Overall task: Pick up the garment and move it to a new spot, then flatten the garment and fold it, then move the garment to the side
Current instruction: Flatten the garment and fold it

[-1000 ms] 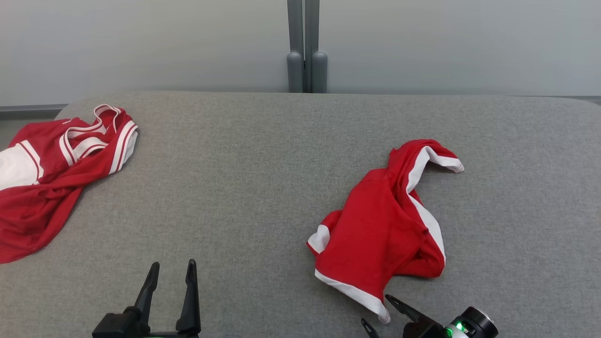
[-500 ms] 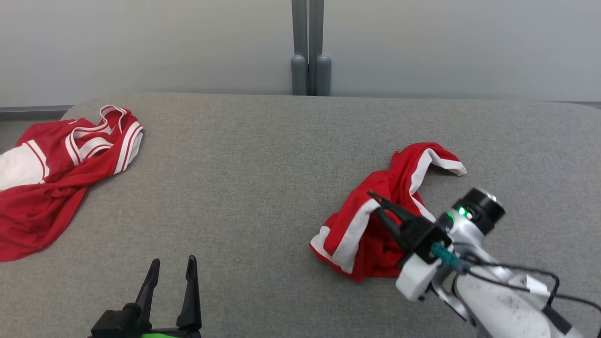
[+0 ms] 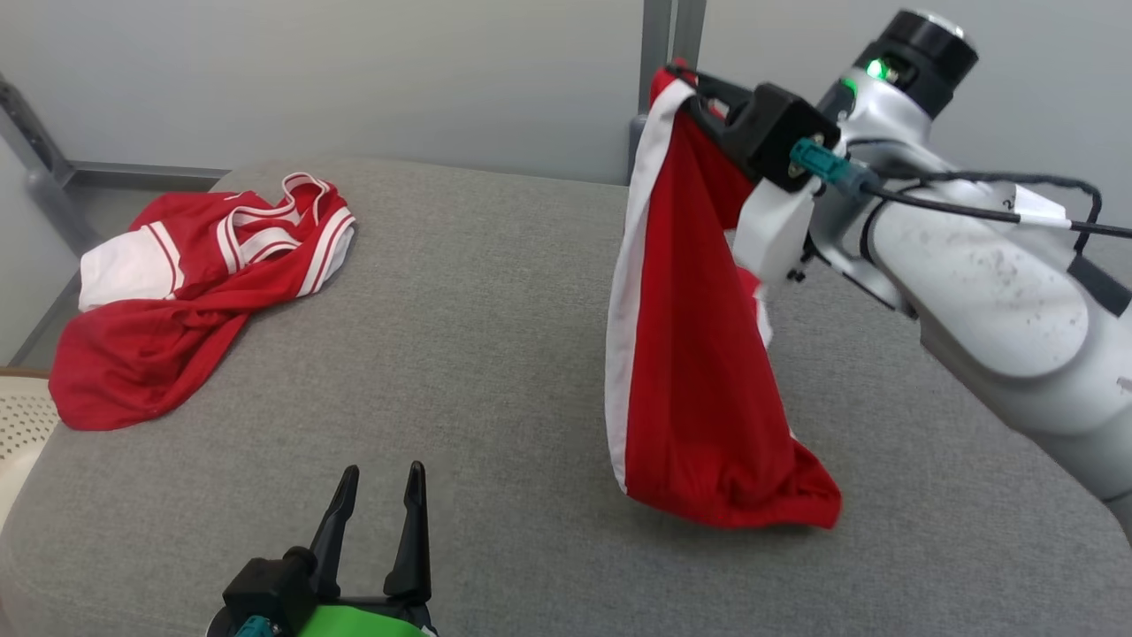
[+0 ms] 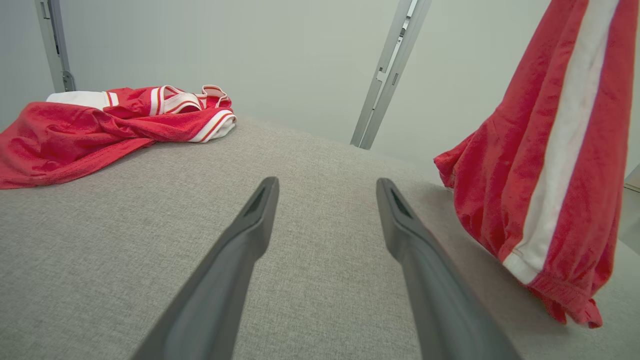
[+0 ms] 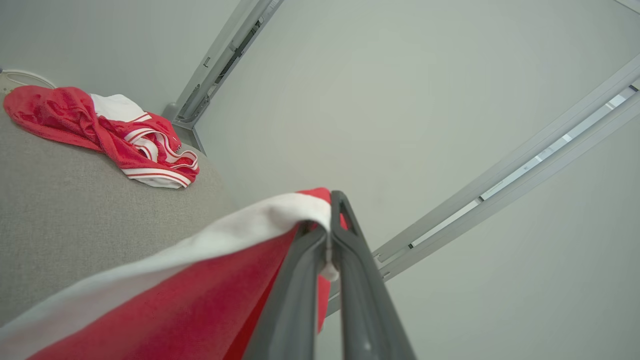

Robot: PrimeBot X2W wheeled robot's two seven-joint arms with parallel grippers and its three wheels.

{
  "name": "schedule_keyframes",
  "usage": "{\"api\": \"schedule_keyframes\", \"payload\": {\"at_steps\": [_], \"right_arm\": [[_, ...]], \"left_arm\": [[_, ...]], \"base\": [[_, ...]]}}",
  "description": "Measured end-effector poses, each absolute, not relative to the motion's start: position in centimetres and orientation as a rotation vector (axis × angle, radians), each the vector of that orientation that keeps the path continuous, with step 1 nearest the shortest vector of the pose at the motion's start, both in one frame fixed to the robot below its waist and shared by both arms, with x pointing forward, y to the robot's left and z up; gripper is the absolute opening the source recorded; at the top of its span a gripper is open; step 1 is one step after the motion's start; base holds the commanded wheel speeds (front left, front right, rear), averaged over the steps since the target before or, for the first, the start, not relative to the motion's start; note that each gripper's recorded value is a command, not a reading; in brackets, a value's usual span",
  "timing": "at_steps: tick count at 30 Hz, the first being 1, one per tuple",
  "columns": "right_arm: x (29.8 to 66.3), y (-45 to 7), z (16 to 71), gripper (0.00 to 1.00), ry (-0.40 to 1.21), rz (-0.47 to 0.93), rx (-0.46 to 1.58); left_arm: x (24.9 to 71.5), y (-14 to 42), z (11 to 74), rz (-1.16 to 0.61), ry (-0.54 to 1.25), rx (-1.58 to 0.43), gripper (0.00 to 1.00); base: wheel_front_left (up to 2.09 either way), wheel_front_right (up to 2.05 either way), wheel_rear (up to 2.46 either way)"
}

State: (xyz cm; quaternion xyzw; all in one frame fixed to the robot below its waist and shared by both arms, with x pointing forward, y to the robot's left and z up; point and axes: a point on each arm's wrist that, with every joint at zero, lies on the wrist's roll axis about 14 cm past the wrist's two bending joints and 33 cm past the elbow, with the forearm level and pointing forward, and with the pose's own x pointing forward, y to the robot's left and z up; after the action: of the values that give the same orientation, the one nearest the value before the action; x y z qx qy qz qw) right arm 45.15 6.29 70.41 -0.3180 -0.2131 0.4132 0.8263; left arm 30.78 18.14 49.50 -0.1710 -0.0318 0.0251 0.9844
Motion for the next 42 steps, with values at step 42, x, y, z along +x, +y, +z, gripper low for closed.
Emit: {"api": "schedule_keyframes", "payload": {"at_steps": [42], "right_arm": [[36.1, -18.7, 38.4, 0.0, 0.41, 0.535, -0.521]], "left_arm": [[34.5, 13.3, 47.2, -0.12, 0.039, -0.3, 1.0]], "base": [[0.0, 0.0, 0.0]]}}
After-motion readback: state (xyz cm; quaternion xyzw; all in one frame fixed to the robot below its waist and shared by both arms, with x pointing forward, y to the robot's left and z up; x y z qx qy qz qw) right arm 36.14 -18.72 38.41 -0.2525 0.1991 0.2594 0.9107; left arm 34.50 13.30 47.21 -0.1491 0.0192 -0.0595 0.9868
